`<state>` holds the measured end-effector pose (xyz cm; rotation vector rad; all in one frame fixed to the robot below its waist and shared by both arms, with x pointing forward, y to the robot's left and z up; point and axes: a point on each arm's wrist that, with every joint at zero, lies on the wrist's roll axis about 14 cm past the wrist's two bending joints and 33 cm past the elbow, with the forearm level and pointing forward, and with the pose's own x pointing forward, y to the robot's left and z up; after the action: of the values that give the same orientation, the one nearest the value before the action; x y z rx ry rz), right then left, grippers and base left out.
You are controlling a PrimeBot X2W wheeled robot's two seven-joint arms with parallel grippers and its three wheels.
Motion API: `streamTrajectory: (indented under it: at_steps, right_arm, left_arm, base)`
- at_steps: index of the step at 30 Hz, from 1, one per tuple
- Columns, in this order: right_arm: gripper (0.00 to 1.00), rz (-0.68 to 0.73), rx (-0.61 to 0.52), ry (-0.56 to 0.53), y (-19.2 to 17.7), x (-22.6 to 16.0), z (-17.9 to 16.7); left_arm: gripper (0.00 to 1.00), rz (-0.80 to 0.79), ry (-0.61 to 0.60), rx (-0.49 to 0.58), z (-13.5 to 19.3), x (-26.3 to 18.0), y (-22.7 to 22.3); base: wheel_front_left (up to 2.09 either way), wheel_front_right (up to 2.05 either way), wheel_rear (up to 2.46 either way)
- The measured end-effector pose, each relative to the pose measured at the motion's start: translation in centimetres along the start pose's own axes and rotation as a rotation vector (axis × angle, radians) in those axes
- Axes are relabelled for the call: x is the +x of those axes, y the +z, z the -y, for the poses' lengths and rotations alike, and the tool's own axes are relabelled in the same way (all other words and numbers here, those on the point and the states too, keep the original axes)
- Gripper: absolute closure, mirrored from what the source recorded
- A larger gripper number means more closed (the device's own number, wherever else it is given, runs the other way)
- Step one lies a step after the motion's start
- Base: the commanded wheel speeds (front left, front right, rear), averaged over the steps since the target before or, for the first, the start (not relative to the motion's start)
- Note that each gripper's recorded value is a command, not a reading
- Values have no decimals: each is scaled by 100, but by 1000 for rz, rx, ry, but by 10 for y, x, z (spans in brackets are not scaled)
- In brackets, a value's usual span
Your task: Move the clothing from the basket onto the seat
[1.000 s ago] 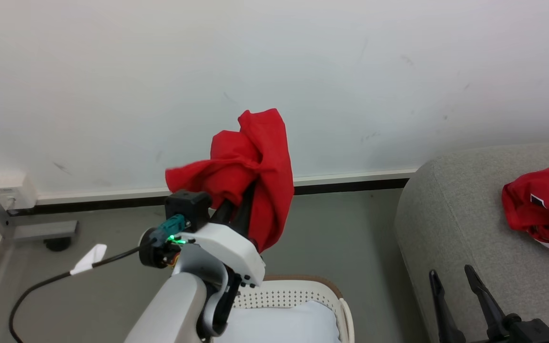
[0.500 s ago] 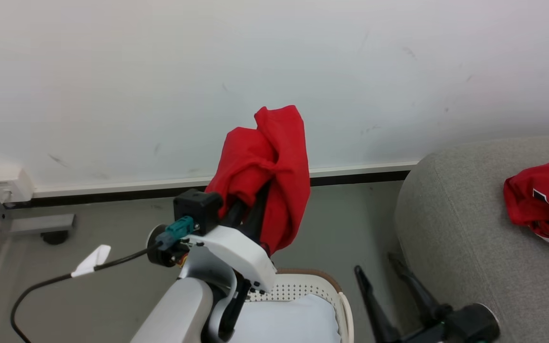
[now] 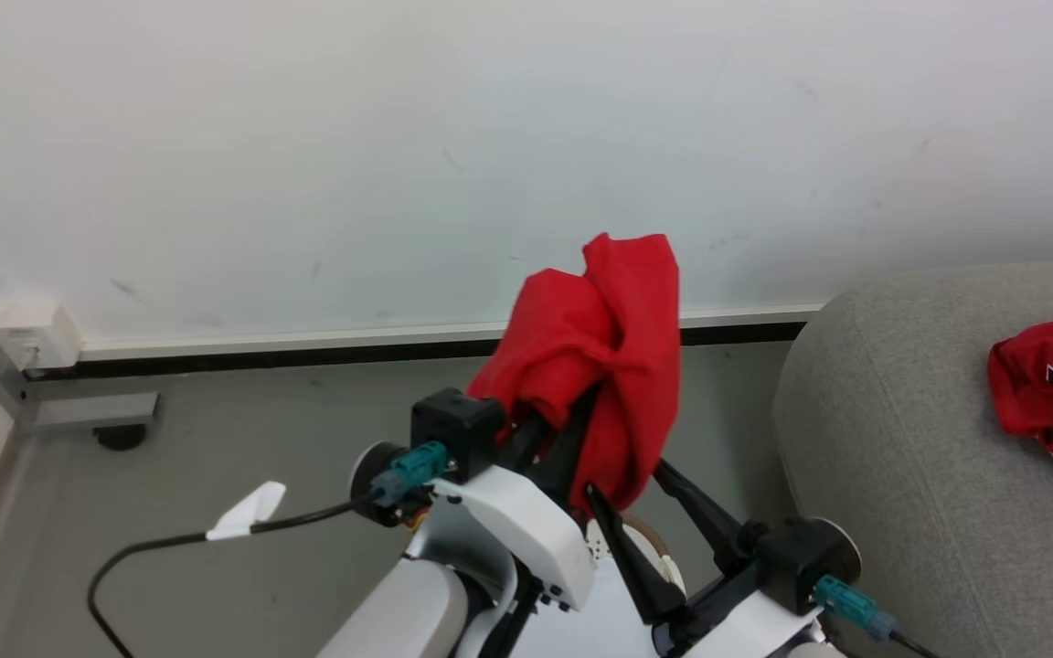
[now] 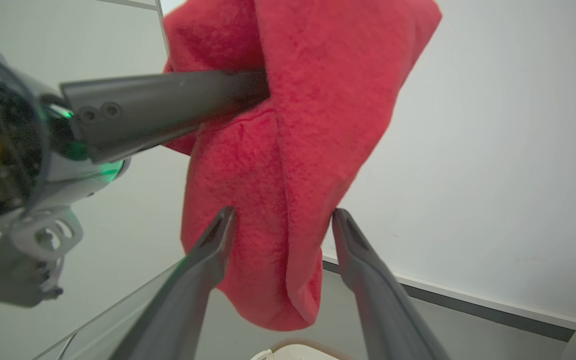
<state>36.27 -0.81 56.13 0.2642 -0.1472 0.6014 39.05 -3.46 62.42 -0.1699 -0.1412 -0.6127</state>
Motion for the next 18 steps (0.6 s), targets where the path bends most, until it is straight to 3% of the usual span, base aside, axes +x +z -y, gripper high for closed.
streamTrajectory:
  at_steps: [6,7,8,9,14,15,16,17,18]
  right_arm:
    - [0,-3,61,34,1,13,-8]
    - [4,12,81,38,6,15,-9]
    - [84,12,81,38,6,15,-9]
    - [100,24,98,39,9,17,-9]
    - [100,24,100,37,9,18,-8]
    - [100,24,100,36,9,18,-8]
    - [100,25,102,31,9,17,-7]
    - [100,26,103,28,9,17,-6]
    - [100,28,107,22,10,16,-4]
  left_arm:
    - [100,-19,-32,-28,14,-5,-6]
    - [100,-21,-28,-29,14,-5,-7]
    - [100,-21,-28,-29,14,-5,-7]
    - [100,-21,-20,-34,14,-6,-8]
    - [100,-25,1,-37,10,-7,-10]
    - [70,-23,10,-37,8,-7,-10]
    - [51,-22,17,-35,6,-7,-10]
    - [8,-17,24,-27,3,-7,-10]
    - [0,-19,31,-22,1,-7,-10]
  base:
    - [0,0,0]
    - [0,0,0]
    - [0,0,0]
    - [0,0,0]
    - [0,0,0]
    - [0,0,0]
    - [0,0,0]
    - [0,0,0]
    - [0,0,0]
